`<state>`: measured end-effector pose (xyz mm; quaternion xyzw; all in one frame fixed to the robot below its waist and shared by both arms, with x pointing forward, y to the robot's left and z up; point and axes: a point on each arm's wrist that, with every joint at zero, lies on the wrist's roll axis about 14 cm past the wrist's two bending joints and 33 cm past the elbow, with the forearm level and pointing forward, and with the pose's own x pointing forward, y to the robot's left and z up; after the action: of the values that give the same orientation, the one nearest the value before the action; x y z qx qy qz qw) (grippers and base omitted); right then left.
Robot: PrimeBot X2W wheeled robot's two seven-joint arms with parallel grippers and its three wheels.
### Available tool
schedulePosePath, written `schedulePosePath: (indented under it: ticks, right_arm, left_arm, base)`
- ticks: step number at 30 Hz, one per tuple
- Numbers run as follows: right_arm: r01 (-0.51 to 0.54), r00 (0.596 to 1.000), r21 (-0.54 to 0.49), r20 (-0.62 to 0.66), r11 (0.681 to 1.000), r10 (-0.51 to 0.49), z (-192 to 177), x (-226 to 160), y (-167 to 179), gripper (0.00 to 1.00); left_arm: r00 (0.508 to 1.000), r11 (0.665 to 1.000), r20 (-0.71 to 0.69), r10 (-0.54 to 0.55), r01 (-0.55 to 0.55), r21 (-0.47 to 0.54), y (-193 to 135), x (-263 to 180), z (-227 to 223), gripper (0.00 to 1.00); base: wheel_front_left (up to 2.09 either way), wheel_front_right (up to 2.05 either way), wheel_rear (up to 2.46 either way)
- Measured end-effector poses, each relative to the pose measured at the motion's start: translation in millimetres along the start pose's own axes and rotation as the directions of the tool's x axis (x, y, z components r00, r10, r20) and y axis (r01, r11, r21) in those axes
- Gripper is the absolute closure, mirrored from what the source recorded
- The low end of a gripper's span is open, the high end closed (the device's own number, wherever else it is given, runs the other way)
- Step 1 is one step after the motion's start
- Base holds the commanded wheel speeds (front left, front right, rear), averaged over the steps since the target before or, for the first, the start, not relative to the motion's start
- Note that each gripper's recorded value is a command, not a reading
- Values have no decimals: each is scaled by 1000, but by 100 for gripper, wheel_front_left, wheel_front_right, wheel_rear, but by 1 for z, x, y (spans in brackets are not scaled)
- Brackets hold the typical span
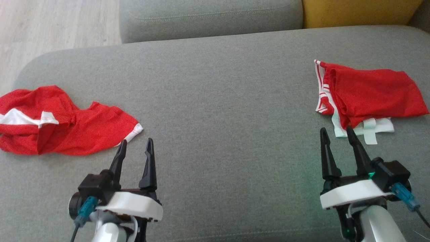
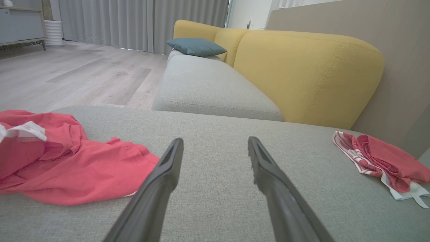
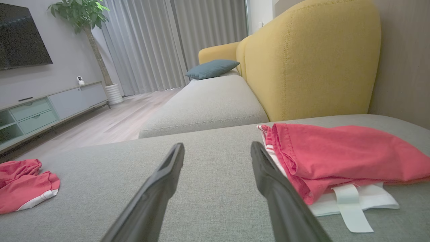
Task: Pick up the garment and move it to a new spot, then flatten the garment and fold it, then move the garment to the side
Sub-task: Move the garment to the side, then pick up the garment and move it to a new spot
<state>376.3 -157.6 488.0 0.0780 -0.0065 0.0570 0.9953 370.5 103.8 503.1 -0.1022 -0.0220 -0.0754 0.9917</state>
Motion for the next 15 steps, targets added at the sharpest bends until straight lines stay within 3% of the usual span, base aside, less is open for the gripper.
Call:
schedulePosePath:
  ticks: [15]
  right_arm:
    - [-18,1000,12,-6,1000,18,-2,5,6,0]
  left_arm:
    - [1000,1000,1,24,-24,3,7,-3,0,0]
  base:
    - [0,0,0]
